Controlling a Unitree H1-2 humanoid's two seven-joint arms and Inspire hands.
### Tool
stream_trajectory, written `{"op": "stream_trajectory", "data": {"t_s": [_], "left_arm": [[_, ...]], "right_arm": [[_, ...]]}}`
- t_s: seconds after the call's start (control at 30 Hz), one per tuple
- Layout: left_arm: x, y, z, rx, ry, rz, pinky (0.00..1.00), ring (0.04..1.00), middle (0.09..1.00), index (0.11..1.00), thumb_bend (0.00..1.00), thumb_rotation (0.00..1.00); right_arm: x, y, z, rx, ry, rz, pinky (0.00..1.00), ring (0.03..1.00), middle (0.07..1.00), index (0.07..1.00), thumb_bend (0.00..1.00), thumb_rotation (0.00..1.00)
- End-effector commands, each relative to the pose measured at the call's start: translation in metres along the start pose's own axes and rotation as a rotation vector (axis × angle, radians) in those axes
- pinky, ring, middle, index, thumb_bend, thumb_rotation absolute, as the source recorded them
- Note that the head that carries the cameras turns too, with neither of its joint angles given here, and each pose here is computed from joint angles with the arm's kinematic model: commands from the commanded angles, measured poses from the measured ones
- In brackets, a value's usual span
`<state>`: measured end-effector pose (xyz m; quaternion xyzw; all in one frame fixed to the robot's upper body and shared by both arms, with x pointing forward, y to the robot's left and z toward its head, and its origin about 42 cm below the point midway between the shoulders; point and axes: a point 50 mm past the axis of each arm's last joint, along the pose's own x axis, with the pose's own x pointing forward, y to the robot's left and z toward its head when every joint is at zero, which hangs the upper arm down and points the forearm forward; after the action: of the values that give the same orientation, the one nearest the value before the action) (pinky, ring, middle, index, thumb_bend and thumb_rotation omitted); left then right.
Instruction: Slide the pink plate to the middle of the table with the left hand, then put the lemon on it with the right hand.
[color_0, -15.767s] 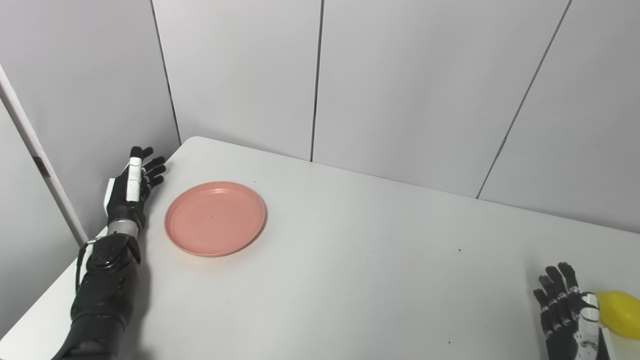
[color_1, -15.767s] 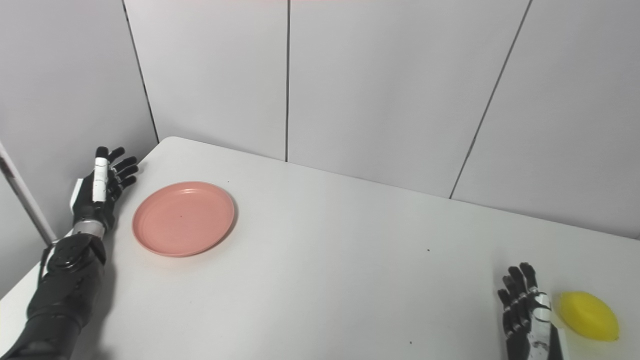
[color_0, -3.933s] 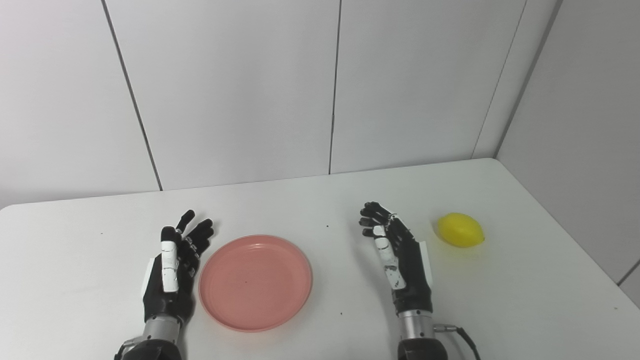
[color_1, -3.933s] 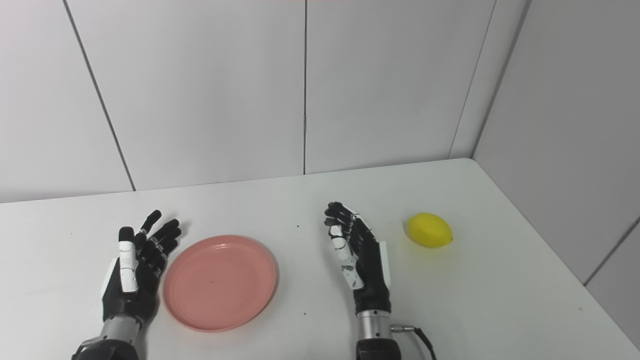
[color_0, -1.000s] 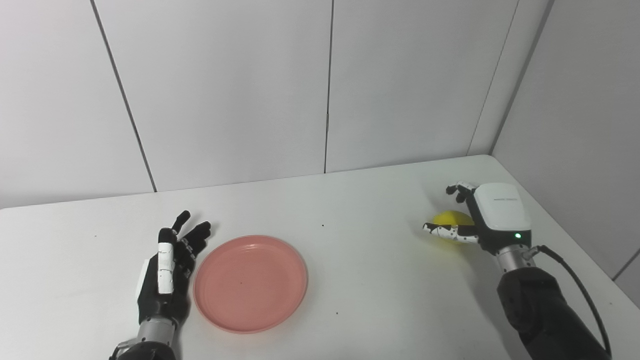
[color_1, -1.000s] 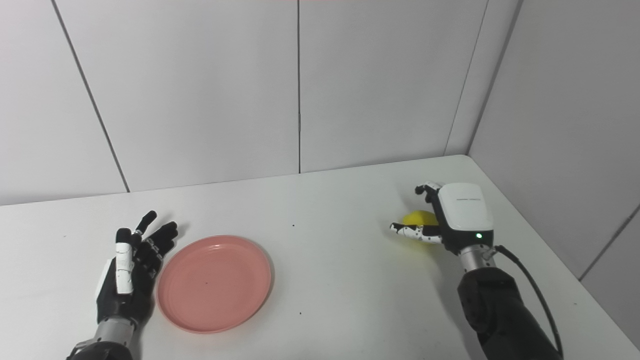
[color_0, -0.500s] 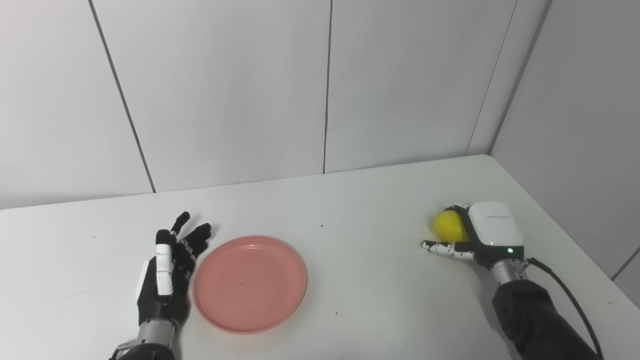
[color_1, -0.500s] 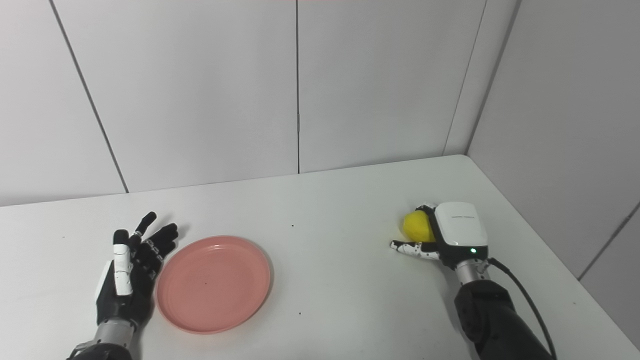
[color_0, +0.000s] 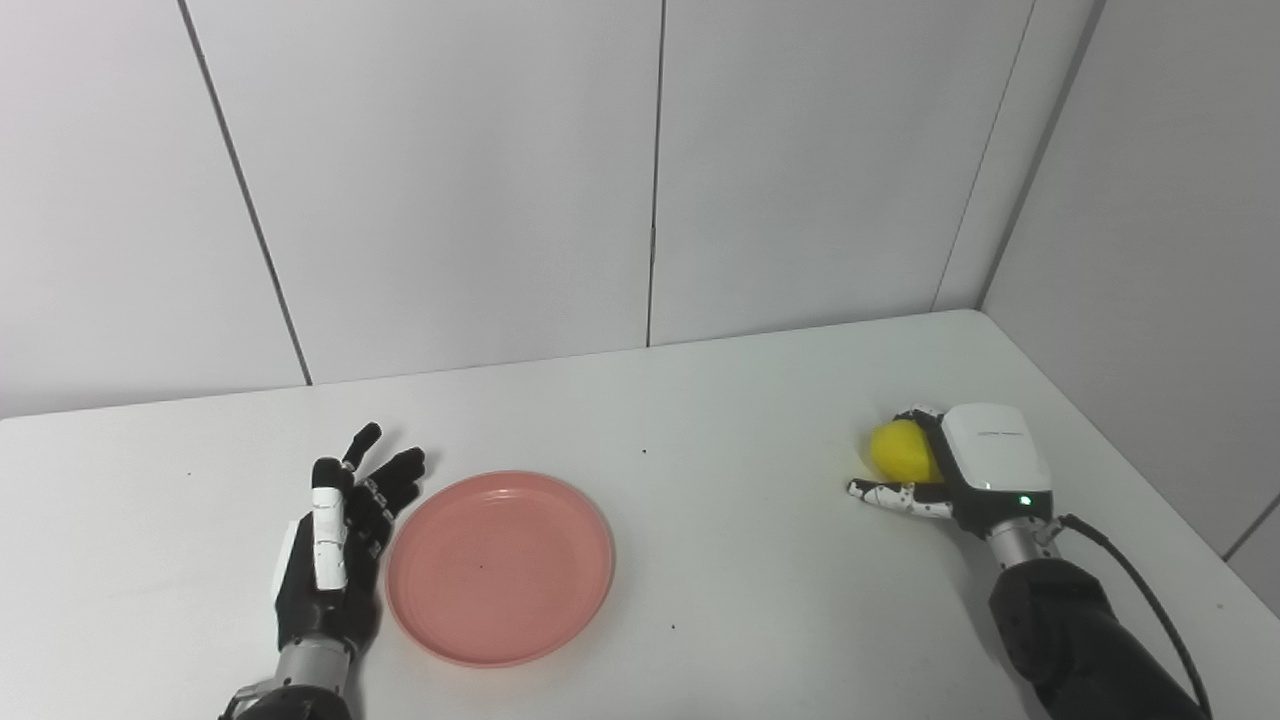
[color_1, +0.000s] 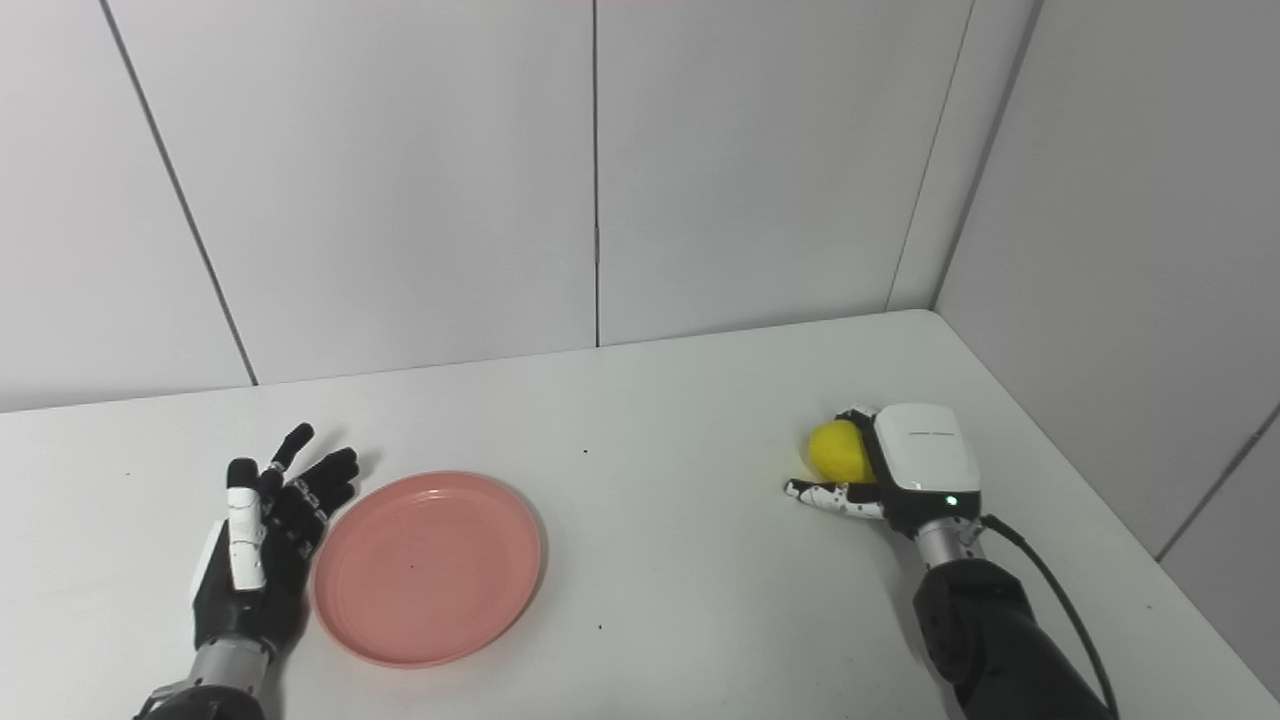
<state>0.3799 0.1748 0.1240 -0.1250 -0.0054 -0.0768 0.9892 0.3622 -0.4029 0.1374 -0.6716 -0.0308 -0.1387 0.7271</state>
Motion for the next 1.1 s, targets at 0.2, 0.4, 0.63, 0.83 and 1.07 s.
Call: {"op": "stream_trajectory", "data": {"t_s": [0.2,0.4,0.63,0.83,1.07], "left_arm": [[-0.010,0.003,-0.022,-0.022,0.119,0.029,0.87,0.804,0.737,0.877,0.90,0.94],[-0.010,0.004,-0.023,-0.028,0.120,0.032,0.87,0.809,0.739,0.884,0.89,0.93],[-0.011,0.001,-0.022,-0.025,0.120,0.031,0.86,0.800,0.745,0.875,0.90,0.93],[-0.012,-0.001,-0.023,-0.030,0.121,0.030,0.87,0.808,0.752,0.880,0.90,0.93],[-0.015,-0.010,-0.022,-0.026,0.126,0.027,0.86,0.801,0.760,0.877,0.90,0.91]], "right_arm": [[0.018,-0.009,0.000,0.048,0.016,-0.066,0.21,0.270,0.352,0.442,0.58,0.59],[0.015,-0.003,-0.003,0.063,0.042,-0.035,0.21,0.282,0.362,0.492,0.59,0.57],[0.013,-0.002,-0.004,0.071,0.044,-0.024,0.24,0.314,0.395,0.527,0.58,0.57],[0.015,-0.006,-0.005,0.072,0.004,-0.060,0.18,0.239,0.303,0.385,0.59,0.51],[0.019,-0.038,0.007,0.073,-0.073,-0.143,0.13,0.192,0.259,0.340,0.59,0.52]]}}
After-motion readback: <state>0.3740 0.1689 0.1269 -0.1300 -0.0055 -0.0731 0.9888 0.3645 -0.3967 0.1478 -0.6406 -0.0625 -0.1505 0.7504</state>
